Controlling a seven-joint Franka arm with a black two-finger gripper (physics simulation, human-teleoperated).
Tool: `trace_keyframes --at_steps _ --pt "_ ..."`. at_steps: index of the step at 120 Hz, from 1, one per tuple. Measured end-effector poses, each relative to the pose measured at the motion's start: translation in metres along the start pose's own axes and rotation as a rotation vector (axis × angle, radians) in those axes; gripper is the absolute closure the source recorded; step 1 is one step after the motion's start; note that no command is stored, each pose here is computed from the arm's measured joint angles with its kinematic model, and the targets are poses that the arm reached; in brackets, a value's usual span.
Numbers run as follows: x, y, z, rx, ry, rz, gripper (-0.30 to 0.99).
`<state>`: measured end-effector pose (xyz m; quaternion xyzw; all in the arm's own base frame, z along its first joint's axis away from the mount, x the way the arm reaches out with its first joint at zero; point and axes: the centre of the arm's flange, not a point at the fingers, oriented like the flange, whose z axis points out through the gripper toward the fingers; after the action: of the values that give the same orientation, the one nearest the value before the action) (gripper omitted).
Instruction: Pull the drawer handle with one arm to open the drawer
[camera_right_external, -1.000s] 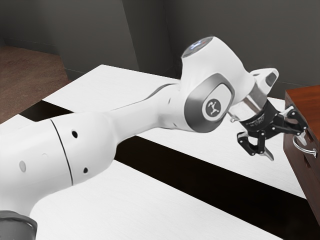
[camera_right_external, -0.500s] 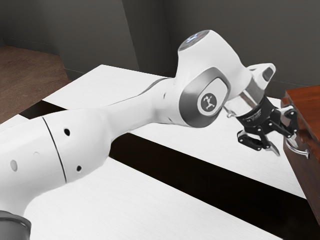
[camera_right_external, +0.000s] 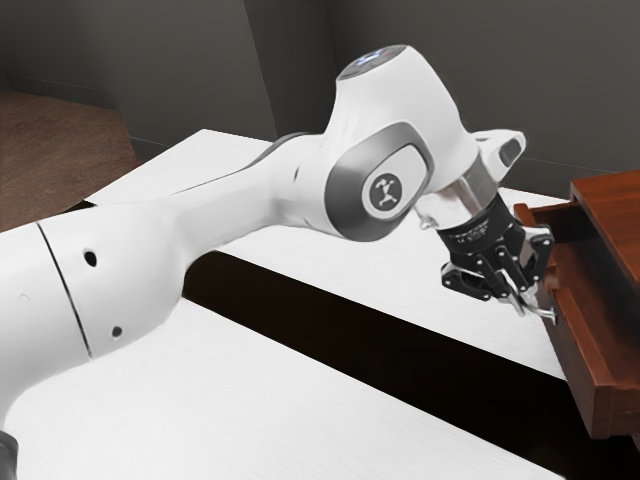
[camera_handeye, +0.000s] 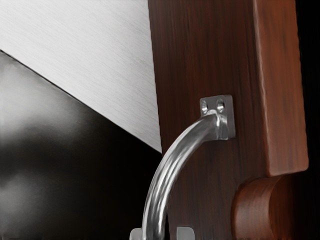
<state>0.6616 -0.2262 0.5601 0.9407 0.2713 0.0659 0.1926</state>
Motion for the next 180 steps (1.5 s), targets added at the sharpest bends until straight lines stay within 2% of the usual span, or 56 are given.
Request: trace_keyframes --at_steps 22,61,115,152,180 --pt "-0.003 -0.016 -0.01 0.022 0.004 -0.009 0.74" --pt "-0.012 -0.055 -0.032 0.079 0.033 -0.024 0.77" --pt "-0.018 -0.093 -0.049 0.112 0.045 -0.058 0.79" --pt "-0.019 -0.102 -0.055 0.117 0.05 -0.068 0.79" --pt "-0.021 -0.098 -0.06 0.094 0.064 -0.06 0.64"
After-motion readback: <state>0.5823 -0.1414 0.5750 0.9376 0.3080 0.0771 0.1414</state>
